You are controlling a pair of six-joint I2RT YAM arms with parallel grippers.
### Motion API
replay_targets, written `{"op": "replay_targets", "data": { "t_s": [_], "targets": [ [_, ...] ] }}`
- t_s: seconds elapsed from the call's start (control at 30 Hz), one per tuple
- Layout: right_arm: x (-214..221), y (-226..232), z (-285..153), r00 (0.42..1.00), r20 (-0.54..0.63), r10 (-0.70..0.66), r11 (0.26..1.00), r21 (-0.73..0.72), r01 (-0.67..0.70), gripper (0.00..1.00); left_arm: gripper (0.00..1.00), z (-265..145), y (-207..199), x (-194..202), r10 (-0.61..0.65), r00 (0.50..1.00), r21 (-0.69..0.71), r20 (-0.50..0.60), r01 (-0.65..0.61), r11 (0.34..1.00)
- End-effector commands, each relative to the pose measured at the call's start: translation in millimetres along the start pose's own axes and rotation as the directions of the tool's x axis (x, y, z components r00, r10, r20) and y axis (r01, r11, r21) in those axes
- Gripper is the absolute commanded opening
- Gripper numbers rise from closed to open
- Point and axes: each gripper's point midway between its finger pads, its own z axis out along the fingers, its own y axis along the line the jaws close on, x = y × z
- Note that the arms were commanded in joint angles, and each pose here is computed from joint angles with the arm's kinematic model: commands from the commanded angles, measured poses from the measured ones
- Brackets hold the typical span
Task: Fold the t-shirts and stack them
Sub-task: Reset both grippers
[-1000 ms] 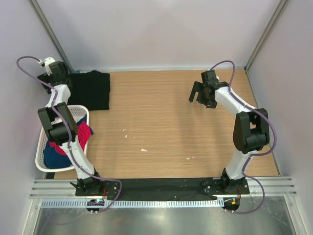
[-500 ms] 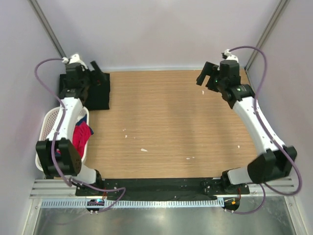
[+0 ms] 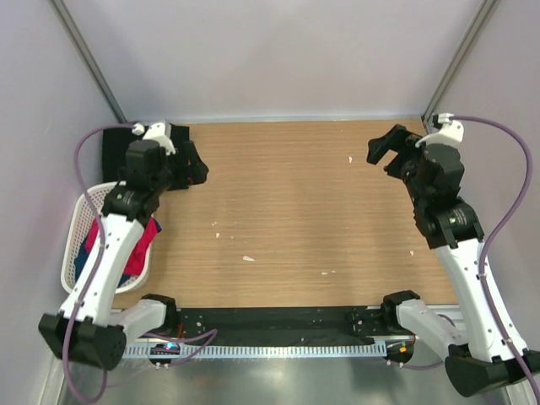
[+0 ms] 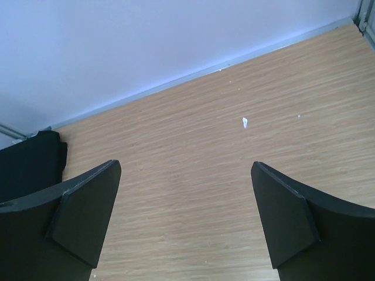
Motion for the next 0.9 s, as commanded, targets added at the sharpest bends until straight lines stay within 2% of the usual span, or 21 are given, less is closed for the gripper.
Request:
{"op": "replay_targets", "data": {
  "t_s": [0.0,0.17,0.27,0.33,0.47,0.6,0.73,0.87],
  "targets": [
    [14,-3,-4,0.998,0.014,0.058,0.998,-0.022,-0.057,1.00,1.00,-21,17,4,-0.053,0.996,-0.078,0.071,0.059,0.995],
    [57,-15,-21,0.994,-0.034,0.108,0.992,-0.054,-0.110,1.00,1.00,-50,15,10,-0.084,0.986,-0.035,0.147,0.090,0.995],
    [71,-27,-35,0.990,-0.021,0.137,0.990,-0.042,-0.138,1.00,1.00,-64,20,17,-0.112,0.976,-0.036,0.185,0.120,0.992],
    [74,-34,-42,0.987,-0.004,0.159,0.987,-0.025,-0.159,0.99,1.00,-65,34,27,-0.139,0.968,-0.093,0.208,0.161,0.983],
    [100,-48,-47,0.983,-0.070,0.168,0.986,0.028,-0.167,1.00,1.00,-81,46,31,-0.168,0.955,-0.135,0.244,0.206,0.969],
    [107,-58,-48,0.983,-0.058,0.172,0.984,0.063,-0.168,1.00,1.00,-81,45,35,-0.107,0.960,-0.115,0.260,0.141,0.983],
    [115,-58,-49,0.984,-0.061,0.170,0.985,0.039,-0.168,1.00,1.00,-81,49,37,-0.126,0.940,-0.104,0.316,0.166,0.981],
    [118,-56,-50,0.986,-0.065,0.154,0.988,0.009,-0.154,1.00,1.00,-75,51,50,-0.190,0.929,-0.085,0.317,0.228,0.970]
  ]
}}
